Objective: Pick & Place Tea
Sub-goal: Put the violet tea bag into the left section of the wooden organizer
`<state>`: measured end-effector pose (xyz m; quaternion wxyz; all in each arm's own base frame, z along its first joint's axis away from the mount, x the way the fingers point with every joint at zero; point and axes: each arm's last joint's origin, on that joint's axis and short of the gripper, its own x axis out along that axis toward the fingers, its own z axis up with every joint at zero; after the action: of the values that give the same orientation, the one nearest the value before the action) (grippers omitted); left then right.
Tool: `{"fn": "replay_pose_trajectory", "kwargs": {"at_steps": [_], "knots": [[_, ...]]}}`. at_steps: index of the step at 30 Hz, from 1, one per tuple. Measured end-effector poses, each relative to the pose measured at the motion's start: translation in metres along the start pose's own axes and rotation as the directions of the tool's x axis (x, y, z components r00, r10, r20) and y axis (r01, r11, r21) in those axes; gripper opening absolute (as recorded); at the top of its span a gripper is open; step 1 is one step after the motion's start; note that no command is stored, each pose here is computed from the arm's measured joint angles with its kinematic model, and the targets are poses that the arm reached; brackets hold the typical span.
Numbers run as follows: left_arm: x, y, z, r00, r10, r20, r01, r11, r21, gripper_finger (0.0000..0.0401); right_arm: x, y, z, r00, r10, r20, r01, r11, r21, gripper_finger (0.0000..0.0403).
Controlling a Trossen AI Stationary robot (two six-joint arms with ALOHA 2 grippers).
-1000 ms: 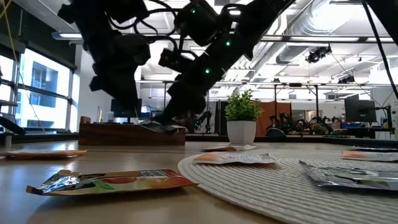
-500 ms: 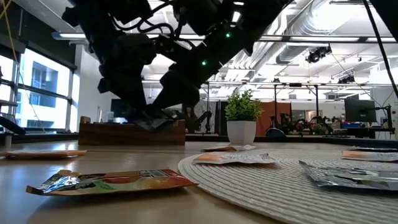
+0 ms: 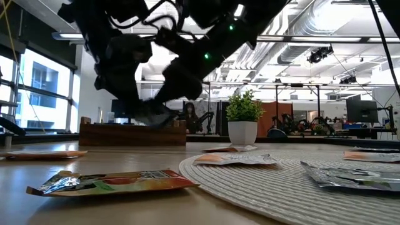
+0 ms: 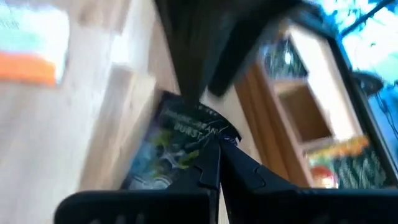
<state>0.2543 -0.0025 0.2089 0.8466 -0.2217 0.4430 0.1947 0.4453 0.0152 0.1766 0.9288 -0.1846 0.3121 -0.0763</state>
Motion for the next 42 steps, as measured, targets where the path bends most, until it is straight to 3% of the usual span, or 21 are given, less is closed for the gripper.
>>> {"fn": "replay_pose_trajectory", "kwargs": {"at_steps": [11,19,26,29,32,35,37,39,42], "knots": [[0.004,-0.003,0.002,0.999,-0.034,0.008,0.034,0.999,0.036,0.0096,-0.001,-0.002,0.006,0.998,0.004,0.061,-0.004,1.0,-0.002,0.0001],[0.004,-0.003,0.002,0.999,-0.032,0.003,0.031,0.998,0.056,0.0009,0.0,-0.005,0.004,0.999,0.004,0.046,-0.002,0.999,-0.036,0.0005],[0.004,-0.001,-0.001,1.0,-0.01,-0.016,0.011,0.998,0.063,0.0013,0.001,-0.006,-0.002,1.0,0.013,-0.014,-0.013,1.0,-0.021,0.0047],[0.003,0.003,-0.004,0.998,0.04,-0.054,-0.035,0.995,0.091,0.0003,0.0,-0.005,-0.007,0.998,0.017,-0.066,-0.018,1.0,-0.009,0.0078],[-0.01,0.006,0.0,0.984,0.165,-0.07,-0.154,0.979,0.134,0.0004,0.0,-0.005,-0.012,0.993,0.003,-0.122,0.0,1.0,0.024,0.0105],[-0.033,0.006,0.011,0.95,0.308,-0.054,-0.287,0.927,0.243,0.0002,-0.001,-0.004,-0.017,0.985,0.006,-0.174,0.001,0.999,0.042,0.0122],[-0.046,0.009,0.018,0.919,0.39,-0.053,-0.348,0.869,0.352,0.0002,-0.001,-0.003,-0.019,0.981,0.012,-0.193,-0.003,0.999,0.045,0.0127],[-0.055,0.014,0.028,0.913,0.4,-0.074,-0.339,0.848,0.407,0.0001,-0.001,-0.003,-0.02,0.98,0.013,-0.196,-0.005,0.999,0.044,0.013],[-0.056,0.033,0.036,0.903,0.402,-0.154,-0.319,0.865,0.389,0.0001,-0.001,-0.003,-0.02,0.98,0.014,-0.198,-0.006,0.999,0.043,0.013]]}}
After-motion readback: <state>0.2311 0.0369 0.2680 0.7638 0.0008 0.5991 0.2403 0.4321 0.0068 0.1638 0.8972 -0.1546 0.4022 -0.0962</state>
